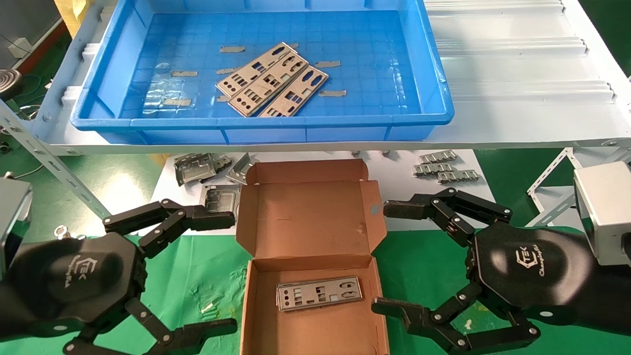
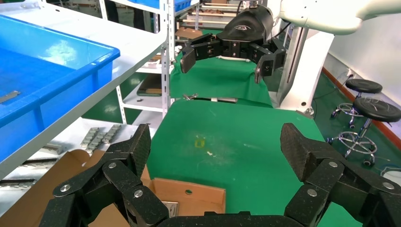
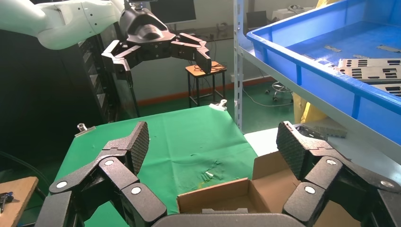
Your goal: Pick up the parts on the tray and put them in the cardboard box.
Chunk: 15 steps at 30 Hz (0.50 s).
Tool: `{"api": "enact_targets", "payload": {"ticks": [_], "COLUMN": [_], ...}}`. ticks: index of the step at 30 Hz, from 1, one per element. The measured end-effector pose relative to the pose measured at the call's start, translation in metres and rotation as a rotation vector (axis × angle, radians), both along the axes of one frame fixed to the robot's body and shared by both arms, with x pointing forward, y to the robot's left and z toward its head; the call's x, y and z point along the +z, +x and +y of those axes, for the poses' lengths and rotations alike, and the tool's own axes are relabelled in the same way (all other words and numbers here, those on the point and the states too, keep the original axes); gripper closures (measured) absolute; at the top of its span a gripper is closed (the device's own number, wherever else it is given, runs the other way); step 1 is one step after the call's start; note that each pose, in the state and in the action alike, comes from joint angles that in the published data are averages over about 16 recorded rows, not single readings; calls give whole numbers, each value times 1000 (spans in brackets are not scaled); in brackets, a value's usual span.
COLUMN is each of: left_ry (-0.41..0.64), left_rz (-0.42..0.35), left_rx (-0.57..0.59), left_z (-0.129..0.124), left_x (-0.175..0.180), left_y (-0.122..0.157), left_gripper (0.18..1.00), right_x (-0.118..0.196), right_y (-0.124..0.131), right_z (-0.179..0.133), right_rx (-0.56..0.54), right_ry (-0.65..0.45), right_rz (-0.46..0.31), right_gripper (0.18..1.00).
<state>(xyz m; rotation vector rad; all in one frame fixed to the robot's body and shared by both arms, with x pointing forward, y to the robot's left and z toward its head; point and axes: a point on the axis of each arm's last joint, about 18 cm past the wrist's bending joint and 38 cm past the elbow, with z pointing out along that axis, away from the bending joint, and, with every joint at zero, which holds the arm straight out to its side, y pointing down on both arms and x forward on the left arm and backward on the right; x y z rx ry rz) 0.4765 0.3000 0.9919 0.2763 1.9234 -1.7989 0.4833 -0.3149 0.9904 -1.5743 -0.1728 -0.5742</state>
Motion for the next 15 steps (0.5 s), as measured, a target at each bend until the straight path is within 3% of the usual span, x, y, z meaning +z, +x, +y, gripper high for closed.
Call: {"api": "enact_targets", "payload": {"ticks": [15], "left_ry": [0], "left_rz": [0], "left_rx": [0], "left_z": [0], "left_x": [0], "left_y": [0], "left_gripper": [184], "right_x": [0], "right_y": [0], "right_z": [0], "right_rx": [0], "right_ry": [0], "right_rz": [0], "right_gripper": [178]}}
